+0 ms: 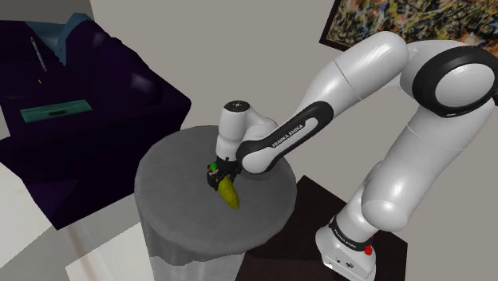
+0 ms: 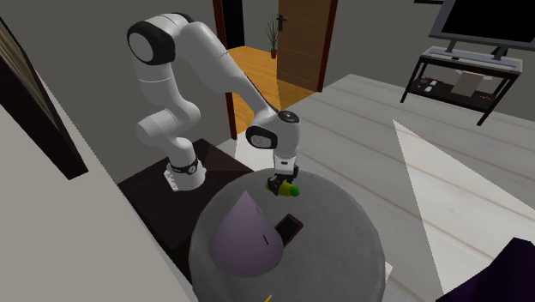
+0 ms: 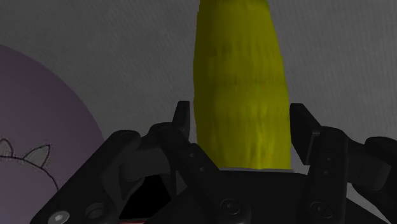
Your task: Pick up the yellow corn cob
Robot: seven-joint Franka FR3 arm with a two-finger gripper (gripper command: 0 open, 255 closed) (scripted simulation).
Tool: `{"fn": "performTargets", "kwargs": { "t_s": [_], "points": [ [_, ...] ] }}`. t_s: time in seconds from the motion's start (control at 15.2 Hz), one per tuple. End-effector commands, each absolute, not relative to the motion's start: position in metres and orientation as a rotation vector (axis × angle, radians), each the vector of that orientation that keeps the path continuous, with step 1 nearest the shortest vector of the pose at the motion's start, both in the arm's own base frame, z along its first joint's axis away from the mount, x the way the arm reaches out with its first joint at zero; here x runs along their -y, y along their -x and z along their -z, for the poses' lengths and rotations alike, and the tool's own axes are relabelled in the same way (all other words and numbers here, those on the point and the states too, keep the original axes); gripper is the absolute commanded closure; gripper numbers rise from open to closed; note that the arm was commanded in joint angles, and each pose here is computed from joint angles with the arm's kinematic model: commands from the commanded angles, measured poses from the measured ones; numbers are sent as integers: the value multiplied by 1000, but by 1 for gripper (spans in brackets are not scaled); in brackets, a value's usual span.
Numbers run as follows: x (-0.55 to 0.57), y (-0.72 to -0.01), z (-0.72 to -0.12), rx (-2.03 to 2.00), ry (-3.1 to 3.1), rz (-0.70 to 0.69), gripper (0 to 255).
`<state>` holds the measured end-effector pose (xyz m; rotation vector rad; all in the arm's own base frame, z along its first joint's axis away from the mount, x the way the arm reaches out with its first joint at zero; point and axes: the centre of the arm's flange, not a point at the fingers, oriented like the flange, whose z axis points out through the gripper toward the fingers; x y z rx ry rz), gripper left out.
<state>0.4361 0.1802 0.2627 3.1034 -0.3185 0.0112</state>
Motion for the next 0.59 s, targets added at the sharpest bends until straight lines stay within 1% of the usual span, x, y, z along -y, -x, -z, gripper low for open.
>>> {"fn": "performTargets", "kwargs": {
  "t_s": [0.0,0.4,0.53],
  "points": [
    [-180,-436,-274,319,-3104,-11,255],
    [-180,-436,-306,319,-3104,-11,255],
    [-180,-436,-307,319,-3104,-11,255]
  ]
}}
